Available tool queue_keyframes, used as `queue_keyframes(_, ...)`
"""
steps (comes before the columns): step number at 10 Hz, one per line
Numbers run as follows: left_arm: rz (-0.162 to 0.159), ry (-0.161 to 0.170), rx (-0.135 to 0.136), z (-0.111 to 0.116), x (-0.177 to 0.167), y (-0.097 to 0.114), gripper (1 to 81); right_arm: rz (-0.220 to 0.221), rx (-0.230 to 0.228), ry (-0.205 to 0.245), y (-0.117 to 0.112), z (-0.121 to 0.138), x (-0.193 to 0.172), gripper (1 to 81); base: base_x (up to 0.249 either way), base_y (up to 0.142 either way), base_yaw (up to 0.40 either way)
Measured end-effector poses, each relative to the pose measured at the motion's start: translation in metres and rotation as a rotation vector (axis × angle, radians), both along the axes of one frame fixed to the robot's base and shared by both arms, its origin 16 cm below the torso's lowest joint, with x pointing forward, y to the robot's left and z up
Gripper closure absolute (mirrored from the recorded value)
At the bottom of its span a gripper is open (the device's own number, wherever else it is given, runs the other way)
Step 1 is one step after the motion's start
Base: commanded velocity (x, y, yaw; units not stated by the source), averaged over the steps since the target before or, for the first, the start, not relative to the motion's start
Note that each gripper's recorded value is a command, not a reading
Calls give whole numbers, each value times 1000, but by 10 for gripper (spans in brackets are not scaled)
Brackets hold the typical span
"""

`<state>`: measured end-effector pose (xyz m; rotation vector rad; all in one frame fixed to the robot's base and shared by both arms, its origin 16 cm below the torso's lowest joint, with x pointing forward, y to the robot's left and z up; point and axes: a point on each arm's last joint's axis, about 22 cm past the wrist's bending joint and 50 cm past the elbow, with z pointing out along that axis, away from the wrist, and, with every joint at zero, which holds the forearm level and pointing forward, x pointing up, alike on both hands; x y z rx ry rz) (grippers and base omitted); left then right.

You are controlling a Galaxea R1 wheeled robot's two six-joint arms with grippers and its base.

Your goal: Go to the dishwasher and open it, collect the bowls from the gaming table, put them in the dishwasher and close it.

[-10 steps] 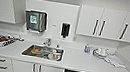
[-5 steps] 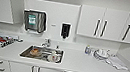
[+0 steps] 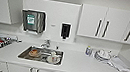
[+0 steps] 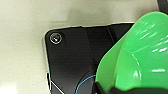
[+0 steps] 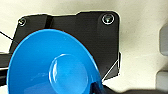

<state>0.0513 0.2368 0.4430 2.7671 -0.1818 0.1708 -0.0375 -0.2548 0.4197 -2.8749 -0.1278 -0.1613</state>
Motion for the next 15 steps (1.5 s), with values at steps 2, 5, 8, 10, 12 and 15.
queue_keyframes(2, 1, 5, -1, 0, -3, -1, 811, -3, 3, -4, -1, 0, 1, 811, 0, 0, 0)
queue_keyframes(5, 0, 5, 0, 0, -3, -1, 811, -3, 15, 4, 3, 1, -8, 811, 0, 0, 0)
queue_keyframes(8, 3, 16, -5, -1, -10, -1, 811, -7, 37, 16, 10, 3, -15, 811, 0, 0, 0)
queue_keyframes(10, 12, 48, -25, -1, -28, 2, 811, -9, 32, 72, 6, 5, -39, 811, 0, 0, 0)
queue_keyframes(12, 7, 48, -72, 11, -33, 3, 811, -10, 33, 78, 6, 5, -37, 811, 0, 0, 0)
queue_keyframes(15, -3, 15, -73, 41, -44, 73, 811, -10, 34, 76, 6, 5, -35, 811, 0, 0, 0)
